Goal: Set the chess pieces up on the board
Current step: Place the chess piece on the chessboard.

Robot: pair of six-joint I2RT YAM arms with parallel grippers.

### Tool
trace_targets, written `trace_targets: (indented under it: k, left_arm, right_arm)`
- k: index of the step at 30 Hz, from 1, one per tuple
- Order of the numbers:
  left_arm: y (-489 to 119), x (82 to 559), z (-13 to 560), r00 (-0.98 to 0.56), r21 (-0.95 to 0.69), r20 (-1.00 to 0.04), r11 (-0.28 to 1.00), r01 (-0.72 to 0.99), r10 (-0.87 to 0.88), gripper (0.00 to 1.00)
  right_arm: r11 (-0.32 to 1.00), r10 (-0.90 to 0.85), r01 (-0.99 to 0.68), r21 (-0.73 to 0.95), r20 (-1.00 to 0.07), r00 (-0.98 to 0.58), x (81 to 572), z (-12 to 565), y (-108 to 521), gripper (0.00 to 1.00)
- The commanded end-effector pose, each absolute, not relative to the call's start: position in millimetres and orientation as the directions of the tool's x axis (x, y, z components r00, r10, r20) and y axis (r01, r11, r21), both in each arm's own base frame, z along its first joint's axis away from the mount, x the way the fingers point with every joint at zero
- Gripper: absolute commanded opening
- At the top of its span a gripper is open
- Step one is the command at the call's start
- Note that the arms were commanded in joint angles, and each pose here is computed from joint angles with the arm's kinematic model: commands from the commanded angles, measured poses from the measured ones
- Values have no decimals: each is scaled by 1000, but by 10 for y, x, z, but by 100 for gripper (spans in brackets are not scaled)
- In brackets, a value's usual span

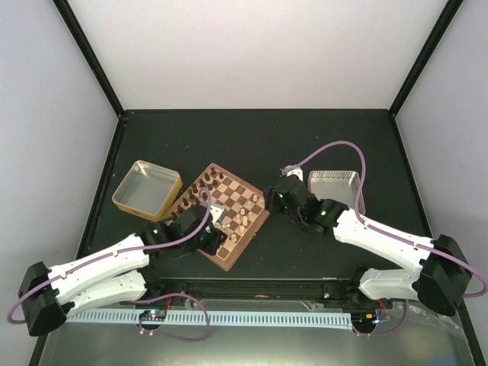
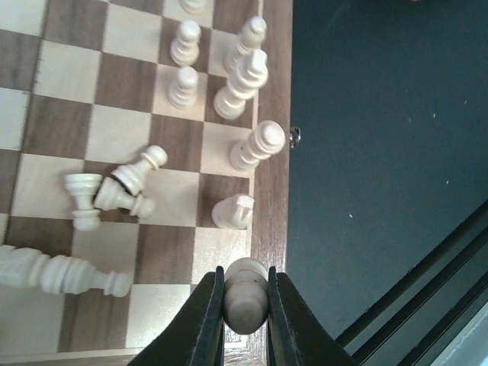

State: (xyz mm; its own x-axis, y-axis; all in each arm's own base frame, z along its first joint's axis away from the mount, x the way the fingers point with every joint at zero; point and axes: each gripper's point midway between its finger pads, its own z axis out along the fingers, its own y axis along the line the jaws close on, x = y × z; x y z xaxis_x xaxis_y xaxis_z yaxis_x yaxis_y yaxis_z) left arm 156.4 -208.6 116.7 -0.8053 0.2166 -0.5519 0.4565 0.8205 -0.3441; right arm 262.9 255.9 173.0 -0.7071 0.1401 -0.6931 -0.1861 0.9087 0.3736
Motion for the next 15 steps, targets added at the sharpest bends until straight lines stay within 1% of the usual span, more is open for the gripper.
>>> trace_targets:
  k: [1,8,15]
  left_arm:
    - [-2258,1576,1132,-764,-315,-600,808,499,238,3]
    - [-2356,1523,882,-760,-249,-573,819,517,306,4]
    - [-2326,1539,715,-764,-188,-559,847,497,323,4]
  right_arm:
    - [891,254,-99,443,-666,-702,2651,1749,2414,61]
    - [894,257,-90,440,-665,-701,2659,1733,2370,62]
    - [894,251,-90,439,-656,-712,2652,1693,2380,62]
